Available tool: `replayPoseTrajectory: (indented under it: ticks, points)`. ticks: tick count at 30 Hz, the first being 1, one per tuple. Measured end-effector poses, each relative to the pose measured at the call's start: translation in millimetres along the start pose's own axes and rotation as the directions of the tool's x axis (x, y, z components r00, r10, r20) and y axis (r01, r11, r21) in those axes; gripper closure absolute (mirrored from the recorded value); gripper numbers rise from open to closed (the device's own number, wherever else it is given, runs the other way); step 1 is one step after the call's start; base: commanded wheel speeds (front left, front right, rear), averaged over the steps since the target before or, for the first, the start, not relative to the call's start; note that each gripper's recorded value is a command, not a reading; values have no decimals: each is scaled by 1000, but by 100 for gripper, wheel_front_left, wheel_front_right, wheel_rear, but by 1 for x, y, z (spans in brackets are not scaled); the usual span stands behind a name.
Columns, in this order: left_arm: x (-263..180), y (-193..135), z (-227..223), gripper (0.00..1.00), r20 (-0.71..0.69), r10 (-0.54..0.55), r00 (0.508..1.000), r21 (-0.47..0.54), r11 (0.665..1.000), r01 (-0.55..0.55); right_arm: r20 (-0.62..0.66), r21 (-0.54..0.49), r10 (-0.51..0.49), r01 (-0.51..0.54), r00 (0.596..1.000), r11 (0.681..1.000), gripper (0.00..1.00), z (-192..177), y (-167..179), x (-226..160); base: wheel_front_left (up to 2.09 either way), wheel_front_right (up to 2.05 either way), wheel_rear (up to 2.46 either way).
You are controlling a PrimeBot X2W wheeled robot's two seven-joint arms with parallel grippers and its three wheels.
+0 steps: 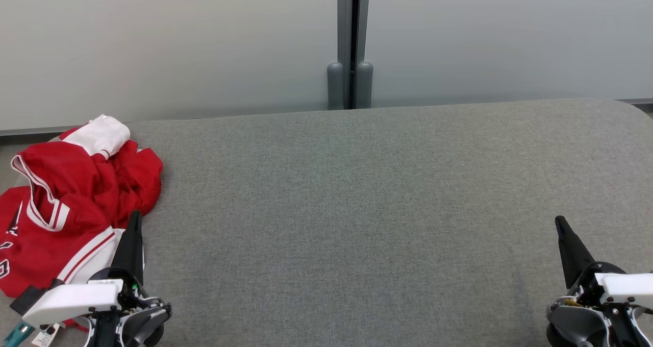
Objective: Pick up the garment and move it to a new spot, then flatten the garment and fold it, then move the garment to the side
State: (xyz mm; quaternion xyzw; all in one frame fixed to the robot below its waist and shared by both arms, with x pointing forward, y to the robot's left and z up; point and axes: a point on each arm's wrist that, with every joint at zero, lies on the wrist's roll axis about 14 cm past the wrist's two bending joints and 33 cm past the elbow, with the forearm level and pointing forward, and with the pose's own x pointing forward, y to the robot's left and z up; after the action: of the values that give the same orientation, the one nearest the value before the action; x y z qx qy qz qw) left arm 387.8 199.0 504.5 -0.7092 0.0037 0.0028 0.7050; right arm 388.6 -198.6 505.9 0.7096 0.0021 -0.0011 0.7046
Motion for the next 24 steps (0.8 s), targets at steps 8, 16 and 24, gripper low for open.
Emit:
replayPoseTrajectory:
  ticks: [8,16,24]
  points:
    - [-13,28,-5,0,1,84,996,-17,996,-84,2,19,-77,77,997,997,0,-4,-26,-12,0,0,0]
    - [-13,29,-14,0,-4,87,996,0,996,-87,12,-33,-72,72,997,997,0,-7,-24,-12,0,0,0]
    - [-11,31,-19,0,-4,96,995,81,992,-95,20,-196,-54,57,998,979,0,-5,-17,-11,0,0,0]
